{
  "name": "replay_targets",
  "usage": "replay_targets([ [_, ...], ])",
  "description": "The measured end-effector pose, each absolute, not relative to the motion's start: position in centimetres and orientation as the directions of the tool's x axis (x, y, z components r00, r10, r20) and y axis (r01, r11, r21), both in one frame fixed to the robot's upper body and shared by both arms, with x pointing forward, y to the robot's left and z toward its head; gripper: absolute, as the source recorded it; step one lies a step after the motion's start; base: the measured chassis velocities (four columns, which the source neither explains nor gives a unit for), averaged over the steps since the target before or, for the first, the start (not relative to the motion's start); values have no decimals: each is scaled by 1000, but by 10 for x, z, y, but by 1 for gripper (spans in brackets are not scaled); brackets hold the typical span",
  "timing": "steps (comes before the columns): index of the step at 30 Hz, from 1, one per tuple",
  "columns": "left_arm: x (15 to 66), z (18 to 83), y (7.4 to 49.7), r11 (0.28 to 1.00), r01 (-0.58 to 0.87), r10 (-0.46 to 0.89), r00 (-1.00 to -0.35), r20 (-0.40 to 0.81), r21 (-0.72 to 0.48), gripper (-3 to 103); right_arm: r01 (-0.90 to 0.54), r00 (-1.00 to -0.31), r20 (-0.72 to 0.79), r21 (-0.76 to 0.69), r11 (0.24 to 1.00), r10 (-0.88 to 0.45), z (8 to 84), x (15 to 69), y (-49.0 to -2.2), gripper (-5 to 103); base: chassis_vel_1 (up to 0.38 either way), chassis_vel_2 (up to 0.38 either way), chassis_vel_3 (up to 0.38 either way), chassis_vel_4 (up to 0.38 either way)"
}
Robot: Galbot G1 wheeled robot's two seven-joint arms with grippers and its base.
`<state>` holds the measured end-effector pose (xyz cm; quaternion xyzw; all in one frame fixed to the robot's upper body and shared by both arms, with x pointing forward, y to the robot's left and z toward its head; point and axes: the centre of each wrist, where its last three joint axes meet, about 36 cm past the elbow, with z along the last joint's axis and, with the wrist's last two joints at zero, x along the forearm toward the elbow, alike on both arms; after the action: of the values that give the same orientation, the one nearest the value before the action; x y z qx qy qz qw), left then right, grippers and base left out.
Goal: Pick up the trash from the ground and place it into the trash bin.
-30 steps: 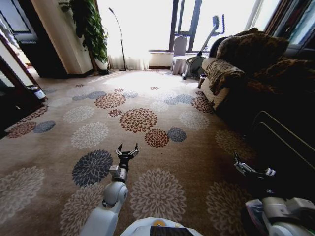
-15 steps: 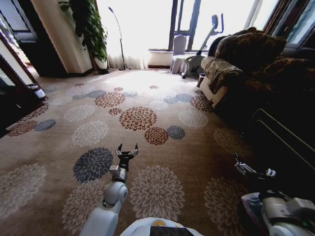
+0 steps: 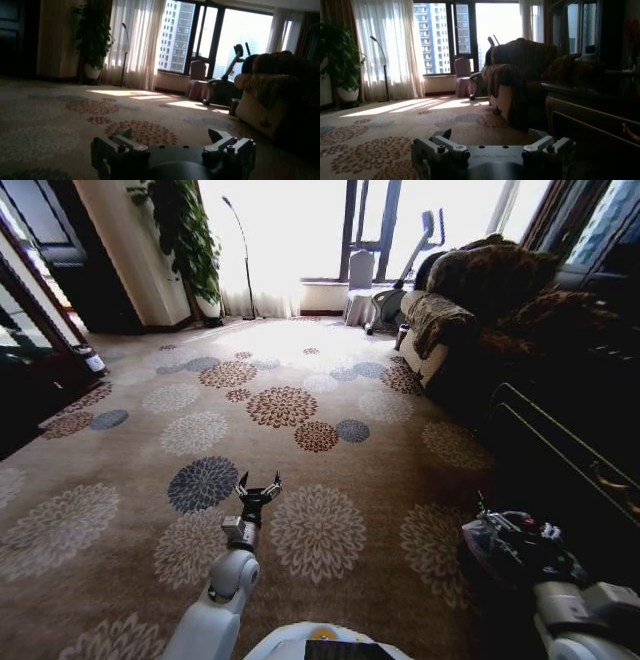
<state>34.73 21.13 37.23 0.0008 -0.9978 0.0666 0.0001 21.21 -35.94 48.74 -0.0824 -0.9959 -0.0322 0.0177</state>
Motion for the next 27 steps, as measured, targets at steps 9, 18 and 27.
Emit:
replay_targets([
  [9,347,372,211,991,-2,-2,-1000,0,-133,100,165,-986,41,61,984,163,487,212,-360,100,353,-378,-348,372],
  [18,347,372,211,991,-2,-1,-1000,1,-133,100,166,-986,41,61,984,163,487,212,-360,100,231,-253,-241,241],
  [27,348,372,211,991,-1,-2,-1000,0,-133,100,165,-986,40,61,984,163,487,212,-360,100,-18,20,14,-29],
])
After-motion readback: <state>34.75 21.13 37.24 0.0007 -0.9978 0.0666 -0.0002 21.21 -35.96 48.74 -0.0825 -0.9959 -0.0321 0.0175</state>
